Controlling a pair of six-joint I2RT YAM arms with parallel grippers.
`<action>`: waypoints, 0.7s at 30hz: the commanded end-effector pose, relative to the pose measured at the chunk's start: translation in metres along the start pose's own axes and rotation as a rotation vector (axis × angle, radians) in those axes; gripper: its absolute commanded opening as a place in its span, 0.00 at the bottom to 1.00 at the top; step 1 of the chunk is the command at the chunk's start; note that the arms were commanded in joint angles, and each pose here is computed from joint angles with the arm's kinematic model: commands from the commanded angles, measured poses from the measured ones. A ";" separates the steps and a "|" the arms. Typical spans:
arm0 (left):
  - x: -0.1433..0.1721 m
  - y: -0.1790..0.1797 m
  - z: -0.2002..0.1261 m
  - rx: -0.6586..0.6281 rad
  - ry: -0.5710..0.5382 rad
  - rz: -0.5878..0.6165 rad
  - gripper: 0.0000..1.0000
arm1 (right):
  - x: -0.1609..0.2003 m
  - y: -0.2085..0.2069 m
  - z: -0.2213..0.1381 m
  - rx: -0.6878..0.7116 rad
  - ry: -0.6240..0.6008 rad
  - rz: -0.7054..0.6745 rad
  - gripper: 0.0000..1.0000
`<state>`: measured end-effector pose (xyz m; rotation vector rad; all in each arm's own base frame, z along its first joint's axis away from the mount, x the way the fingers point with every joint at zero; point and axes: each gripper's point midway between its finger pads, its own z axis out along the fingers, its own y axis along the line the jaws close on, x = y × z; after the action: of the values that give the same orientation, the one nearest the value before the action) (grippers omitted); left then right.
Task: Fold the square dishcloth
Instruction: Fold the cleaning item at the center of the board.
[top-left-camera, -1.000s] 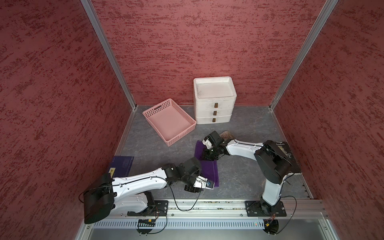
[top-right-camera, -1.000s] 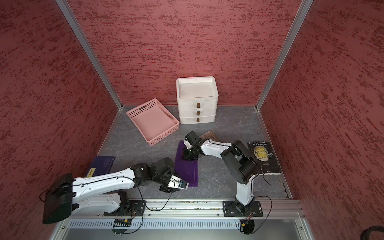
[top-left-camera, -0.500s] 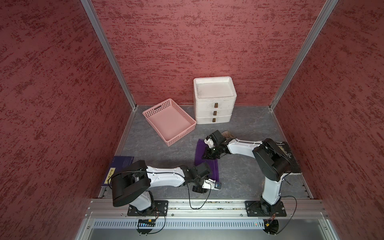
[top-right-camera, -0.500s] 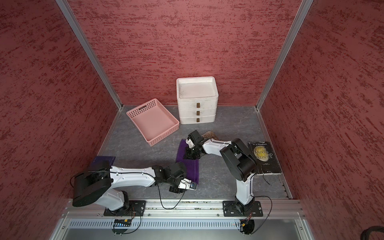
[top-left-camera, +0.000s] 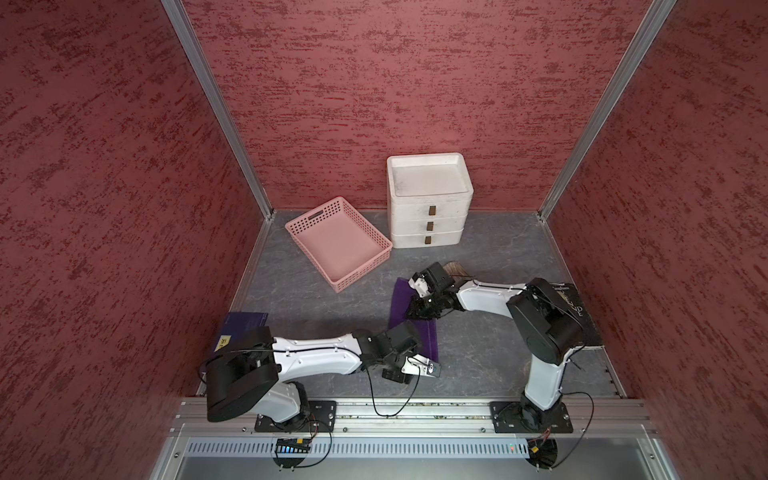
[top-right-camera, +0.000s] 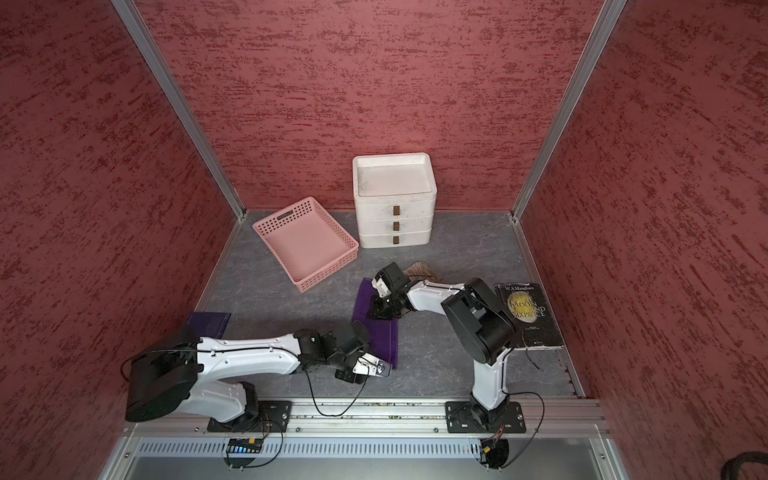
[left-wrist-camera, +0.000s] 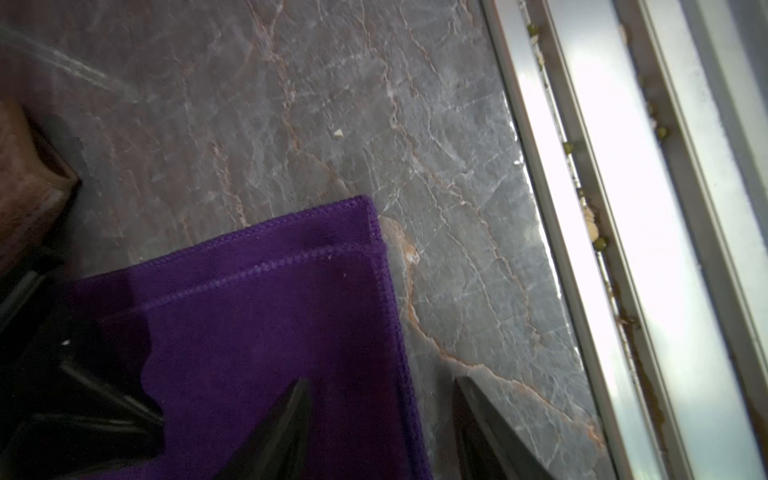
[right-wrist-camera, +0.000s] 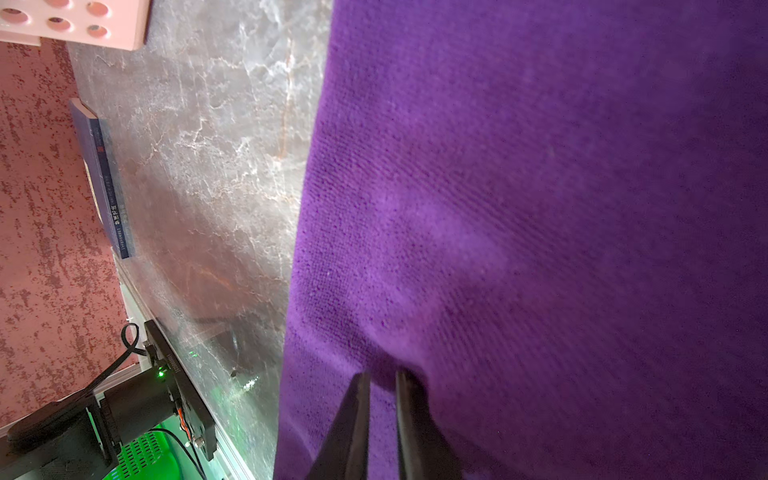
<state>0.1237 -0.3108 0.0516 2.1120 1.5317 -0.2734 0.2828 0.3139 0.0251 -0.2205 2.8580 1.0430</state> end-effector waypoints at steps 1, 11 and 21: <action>0.003 0.004 0.006 0.006 0.052 -0.017 0.61 | 0.007 -0.011 -0.002 0.038 0.009 0.009 0.17; 0.020 0.003 0.039 0.041 0.139 -0.068 0.57 | 0.008 -0.011 -0.002 0.036 0.001 0.012 0.16; 0.046 -0.013 0.048 0.102 0.220 -0.059 0.26 | 0.005 0.000 -0.012 0.027 -0.023 -0.021 0.16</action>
<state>0.1478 -0.3321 0.0188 2.1060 1.6551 -0.2142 0.2805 0.3104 0.0265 -0.2196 2.8480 1.0324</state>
